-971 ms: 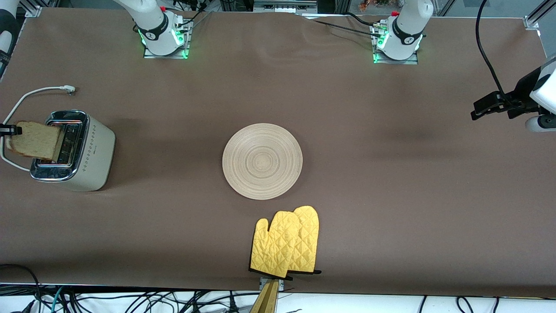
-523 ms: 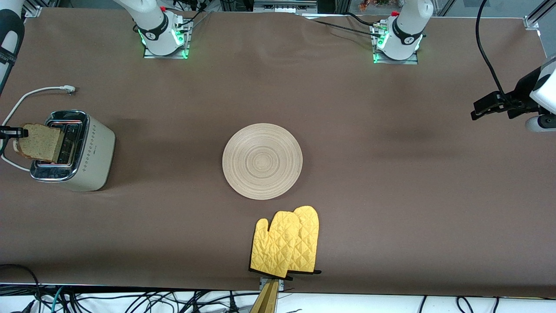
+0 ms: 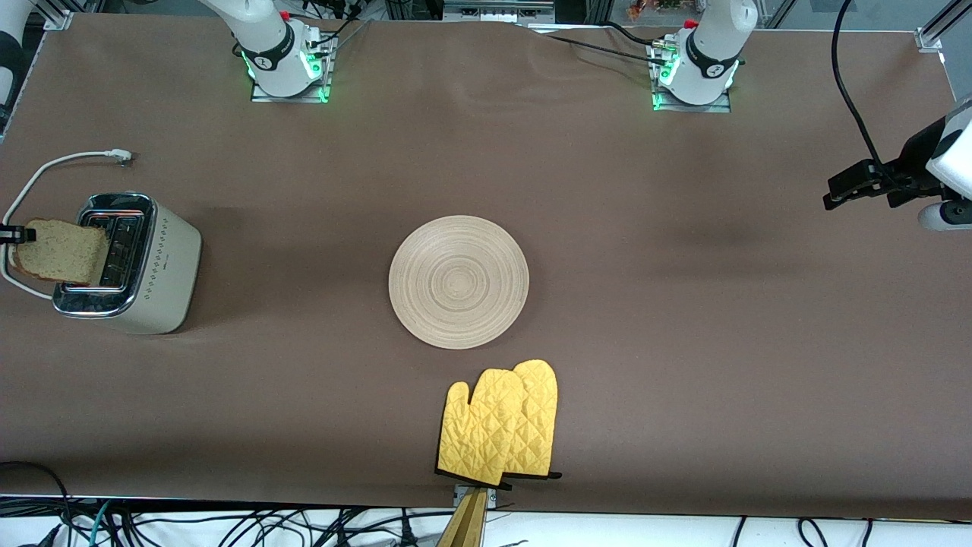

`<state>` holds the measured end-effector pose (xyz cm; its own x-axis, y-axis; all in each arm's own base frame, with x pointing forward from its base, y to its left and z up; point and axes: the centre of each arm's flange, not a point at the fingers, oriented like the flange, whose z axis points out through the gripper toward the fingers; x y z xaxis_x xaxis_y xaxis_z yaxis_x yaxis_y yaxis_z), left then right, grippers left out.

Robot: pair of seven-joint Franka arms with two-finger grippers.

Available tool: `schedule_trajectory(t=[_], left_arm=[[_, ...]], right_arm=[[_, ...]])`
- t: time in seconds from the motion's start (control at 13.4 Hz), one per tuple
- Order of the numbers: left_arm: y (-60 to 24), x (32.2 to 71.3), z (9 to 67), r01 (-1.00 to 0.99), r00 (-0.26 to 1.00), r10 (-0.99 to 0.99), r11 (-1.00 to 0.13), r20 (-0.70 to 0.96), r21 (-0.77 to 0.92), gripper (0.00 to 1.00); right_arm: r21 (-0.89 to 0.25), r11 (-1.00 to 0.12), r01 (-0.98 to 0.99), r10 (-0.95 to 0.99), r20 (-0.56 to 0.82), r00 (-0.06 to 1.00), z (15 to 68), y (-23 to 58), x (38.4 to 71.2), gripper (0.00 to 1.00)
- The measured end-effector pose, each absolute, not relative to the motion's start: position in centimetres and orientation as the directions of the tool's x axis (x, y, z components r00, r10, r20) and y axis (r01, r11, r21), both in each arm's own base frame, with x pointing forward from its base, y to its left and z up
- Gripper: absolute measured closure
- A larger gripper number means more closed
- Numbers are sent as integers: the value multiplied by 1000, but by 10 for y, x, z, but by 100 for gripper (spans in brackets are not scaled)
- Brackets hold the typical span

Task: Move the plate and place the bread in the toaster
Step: 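Lower the bread upright into a toaster slot with the right gripper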

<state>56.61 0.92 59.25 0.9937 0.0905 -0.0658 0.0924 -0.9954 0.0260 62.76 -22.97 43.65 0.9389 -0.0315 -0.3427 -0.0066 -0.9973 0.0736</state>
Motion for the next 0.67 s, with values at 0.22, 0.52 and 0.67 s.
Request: schedule_trajectory(t=[0.22,0.52,0.67], left_arm=[[9,566,593,92,994,90,-995,-66,26,0],[9,566,593,92,994,91,-995,-66,26,0],[9,566,593,92,994,91,-995,-66,26,0]], right_arm=[[53,-999,-5,-23,-342,940,424,-223,634,93],[10,-1000,-12,-15,-332,943,414,-214,639,93],[2,-1000,-14,-14,-332,943,409,-212,640,78]])
